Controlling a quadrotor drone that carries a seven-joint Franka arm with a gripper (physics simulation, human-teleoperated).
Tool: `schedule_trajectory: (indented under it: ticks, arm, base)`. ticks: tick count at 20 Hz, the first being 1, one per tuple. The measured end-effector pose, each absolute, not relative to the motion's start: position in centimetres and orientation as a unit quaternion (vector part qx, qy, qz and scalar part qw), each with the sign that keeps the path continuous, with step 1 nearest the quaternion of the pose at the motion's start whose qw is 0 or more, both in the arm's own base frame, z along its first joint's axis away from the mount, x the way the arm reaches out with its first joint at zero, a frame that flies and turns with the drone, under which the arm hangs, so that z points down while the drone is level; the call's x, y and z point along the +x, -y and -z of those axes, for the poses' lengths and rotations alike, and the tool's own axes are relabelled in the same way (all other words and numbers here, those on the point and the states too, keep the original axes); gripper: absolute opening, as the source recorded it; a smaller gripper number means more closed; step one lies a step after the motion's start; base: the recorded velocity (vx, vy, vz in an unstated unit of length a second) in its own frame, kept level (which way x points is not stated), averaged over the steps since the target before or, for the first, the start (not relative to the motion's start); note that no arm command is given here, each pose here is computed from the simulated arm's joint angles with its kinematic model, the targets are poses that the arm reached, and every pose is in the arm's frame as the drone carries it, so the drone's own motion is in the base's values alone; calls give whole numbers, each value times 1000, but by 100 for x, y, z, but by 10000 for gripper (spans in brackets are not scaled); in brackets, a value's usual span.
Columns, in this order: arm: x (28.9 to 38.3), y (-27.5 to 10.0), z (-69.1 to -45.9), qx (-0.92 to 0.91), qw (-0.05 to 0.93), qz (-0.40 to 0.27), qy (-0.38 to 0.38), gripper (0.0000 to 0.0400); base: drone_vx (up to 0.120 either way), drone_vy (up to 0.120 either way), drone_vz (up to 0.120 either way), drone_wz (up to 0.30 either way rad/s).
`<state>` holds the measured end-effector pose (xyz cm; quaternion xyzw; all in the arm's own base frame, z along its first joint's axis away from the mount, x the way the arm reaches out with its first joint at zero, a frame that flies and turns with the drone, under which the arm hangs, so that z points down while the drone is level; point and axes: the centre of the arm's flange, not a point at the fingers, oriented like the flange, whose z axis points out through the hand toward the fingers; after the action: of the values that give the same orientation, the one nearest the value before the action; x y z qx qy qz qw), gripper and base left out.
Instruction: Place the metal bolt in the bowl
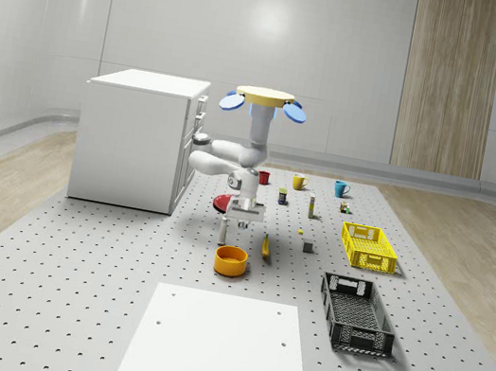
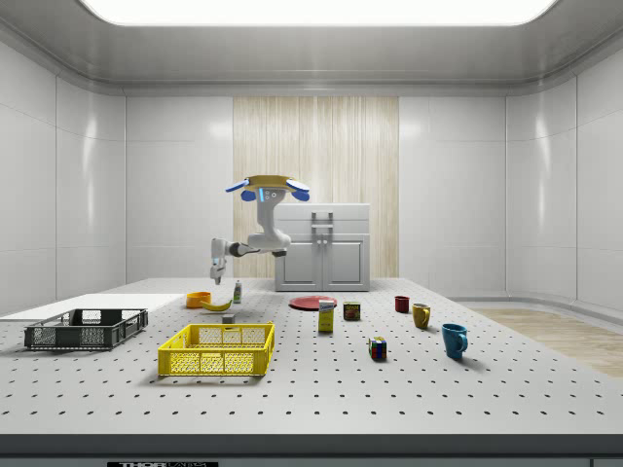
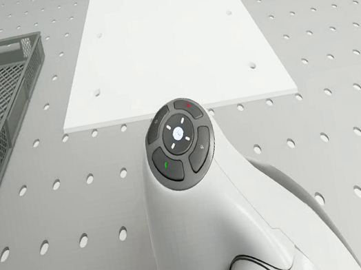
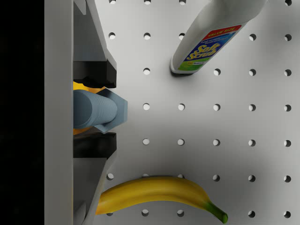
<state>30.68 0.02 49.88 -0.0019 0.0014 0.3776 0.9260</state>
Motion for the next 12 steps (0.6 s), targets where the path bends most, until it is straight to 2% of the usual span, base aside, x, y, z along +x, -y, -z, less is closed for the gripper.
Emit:
schedule_trajectory:
  ticks: [3,11,12]
  arm:
    - [3068,-2,-4988,-2,926,-378,-1,139]
    - [3068,-2,-4988,-2,926,-378,-1,139]
    - [3068,-2,-4988,-2,926,-378,-1,139]
  base:
    - [120,-80,0,0]
    - [120,0,0,0]
    - [120,-120,0,0]
